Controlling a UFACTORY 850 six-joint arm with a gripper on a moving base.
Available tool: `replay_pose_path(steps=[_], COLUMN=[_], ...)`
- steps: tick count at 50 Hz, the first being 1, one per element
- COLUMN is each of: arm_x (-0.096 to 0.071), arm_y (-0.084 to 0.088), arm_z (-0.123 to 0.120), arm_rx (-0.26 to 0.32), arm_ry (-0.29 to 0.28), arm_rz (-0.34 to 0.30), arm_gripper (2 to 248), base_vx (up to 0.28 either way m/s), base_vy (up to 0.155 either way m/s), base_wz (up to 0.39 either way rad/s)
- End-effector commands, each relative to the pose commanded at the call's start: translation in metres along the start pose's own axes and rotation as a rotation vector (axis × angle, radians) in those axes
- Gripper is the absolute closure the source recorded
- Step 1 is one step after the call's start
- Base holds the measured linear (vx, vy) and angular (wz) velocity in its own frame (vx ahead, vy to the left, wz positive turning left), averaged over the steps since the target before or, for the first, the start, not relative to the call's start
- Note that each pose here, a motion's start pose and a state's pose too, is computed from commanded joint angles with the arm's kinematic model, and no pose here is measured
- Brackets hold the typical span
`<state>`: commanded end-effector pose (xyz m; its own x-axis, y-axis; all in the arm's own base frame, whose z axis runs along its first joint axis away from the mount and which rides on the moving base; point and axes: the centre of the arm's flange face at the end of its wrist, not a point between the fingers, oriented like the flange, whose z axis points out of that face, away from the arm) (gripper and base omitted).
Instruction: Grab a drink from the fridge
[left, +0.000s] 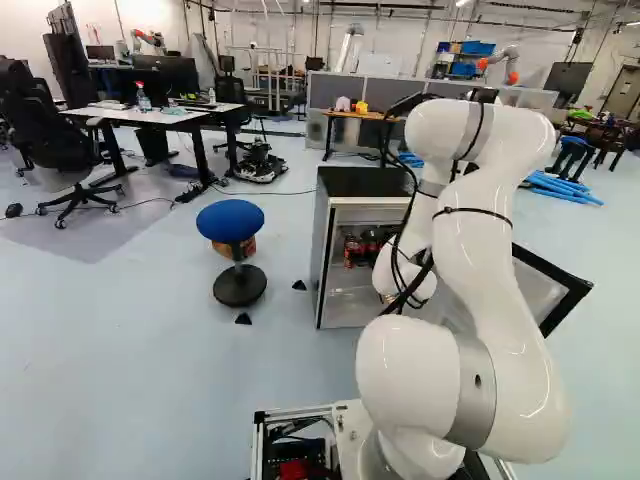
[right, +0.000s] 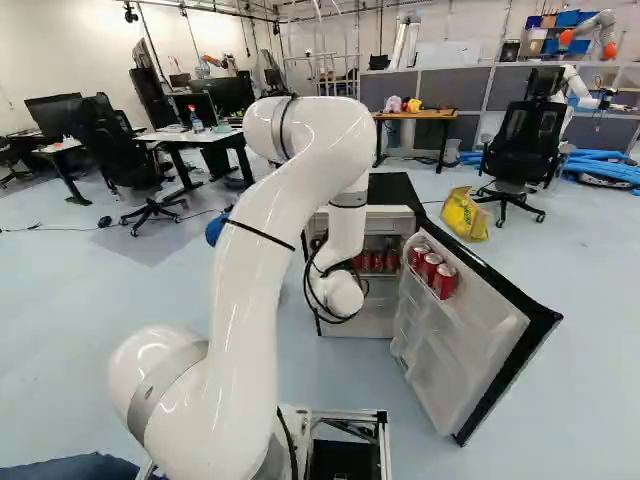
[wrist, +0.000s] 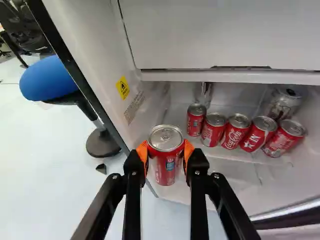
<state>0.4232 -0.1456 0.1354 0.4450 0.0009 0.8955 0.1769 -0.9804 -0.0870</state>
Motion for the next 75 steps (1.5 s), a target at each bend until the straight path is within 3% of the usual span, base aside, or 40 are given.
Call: replay_pose_path(steps=[25,48,75], arm_x=[0.013,0.026,0.048], arm_y=[-0.016,-0.035,-0.037], arm_z=[-0.061,-0.113,-0.136], arm_rx=[-0.132,-0.217,-0.3], arm_ry=[-0.013,0.009,0.06], arm_rz=[0.06,0.089,0.086], arm_gripper=[157,157,157], base_vx=[0.0,0.0,0.0], base_vy=[0.0,0.0,0.0], base_wz=[0.0,0.0,0.0])
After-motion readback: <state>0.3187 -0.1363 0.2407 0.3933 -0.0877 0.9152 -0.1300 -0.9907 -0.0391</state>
